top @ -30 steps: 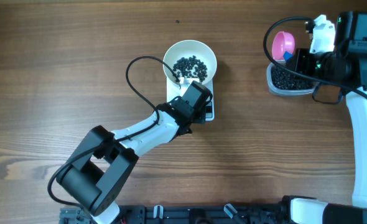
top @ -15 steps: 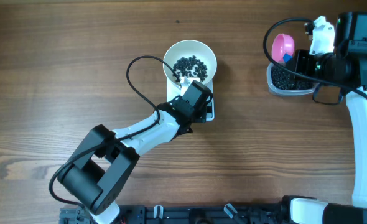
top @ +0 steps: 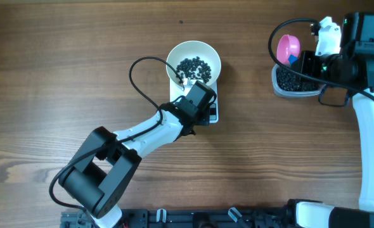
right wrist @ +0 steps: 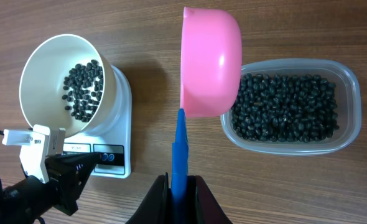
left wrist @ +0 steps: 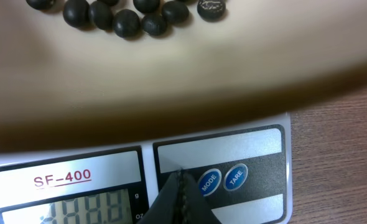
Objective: Scoop item into bowl and weigh 150g on scale
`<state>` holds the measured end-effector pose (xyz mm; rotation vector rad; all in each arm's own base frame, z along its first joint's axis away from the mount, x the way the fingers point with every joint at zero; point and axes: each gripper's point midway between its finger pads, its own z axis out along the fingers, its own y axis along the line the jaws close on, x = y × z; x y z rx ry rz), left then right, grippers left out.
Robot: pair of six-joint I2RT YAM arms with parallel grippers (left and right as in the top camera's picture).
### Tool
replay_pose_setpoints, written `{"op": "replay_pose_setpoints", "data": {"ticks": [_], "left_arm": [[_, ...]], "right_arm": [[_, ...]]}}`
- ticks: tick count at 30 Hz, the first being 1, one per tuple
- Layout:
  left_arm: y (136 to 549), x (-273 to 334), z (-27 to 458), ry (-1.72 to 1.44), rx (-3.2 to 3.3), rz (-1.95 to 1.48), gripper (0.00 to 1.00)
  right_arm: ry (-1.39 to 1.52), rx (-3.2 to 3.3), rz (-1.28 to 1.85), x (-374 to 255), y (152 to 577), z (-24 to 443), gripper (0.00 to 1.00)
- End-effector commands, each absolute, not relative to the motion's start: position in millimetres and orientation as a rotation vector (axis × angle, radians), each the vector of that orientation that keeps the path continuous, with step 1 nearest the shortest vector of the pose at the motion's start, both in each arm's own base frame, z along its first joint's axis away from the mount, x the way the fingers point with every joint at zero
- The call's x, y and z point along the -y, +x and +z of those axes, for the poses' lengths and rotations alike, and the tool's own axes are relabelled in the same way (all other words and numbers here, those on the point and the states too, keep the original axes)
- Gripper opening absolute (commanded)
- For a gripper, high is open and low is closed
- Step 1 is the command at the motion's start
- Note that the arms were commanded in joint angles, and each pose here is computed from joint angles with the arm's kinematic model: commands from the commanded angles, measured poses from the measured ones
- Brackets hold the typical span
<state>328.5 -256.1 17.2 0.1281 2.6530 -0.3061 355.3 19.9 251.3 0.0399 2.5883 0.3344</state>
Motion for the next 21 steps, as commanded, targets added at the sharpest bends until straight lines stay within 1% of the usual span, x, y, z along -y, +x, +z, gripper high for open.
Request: {"op": "replay_pose_setpoints", "data": {"ticks": [1, 4, 7, 10, 13, 16, 18, 21], "left_arm": [[319.7, 260.5, 5.0, 0.203, -2.707, -0.325, 0.04], [325.4, 265.2, 36.2, 0.2, -2.652, -0.367, 0.04], [327.6, 267.1, 88.6, 0.212, -2.556, -0.431, 0.04], [317.9, 258.7, 138.3, 0.21, -2.476, -0.482, 0.04], [306.8, 245.6, 176.1, 0.194, -2.412, -0.504, 0.06], [299.2, 228.7, 196.0, 0.167, -2.377, -0.469, 0.07], [296.5, 220.2, 198.6, 0.154, -2.377, -0.434, 0.08], [293.3, 212.6, 191.6, 0.175, -2.407, -0.383, 0.05]], "right_arm": [[0.042, -2.604, 0.313, -16.8, 356.3, 244.9, 0.04], [0.041, -2.602, 0.313, -16.7, 356.8, 245.2, 0.04], [0.04, -2.601, 0.312, -16.7, 356.8, 245.2, 0.04], [0.041, -2.602, 0.313, -16.8, 356.8, 245.2, 0.04], [0.041, -2.6, 0.313, -16.8, 357.0, 245.3, 0.04], [0.038, -2.6, 0.312, -16.8, 357.1, 245.4, 0.04], [0.035, -2.599, 0.311, -16.8, 357.2, 245.4, 0.04], [0.035, -2.599, 0.311, -16.7, 357.3, 245.5, 0.04]]}}
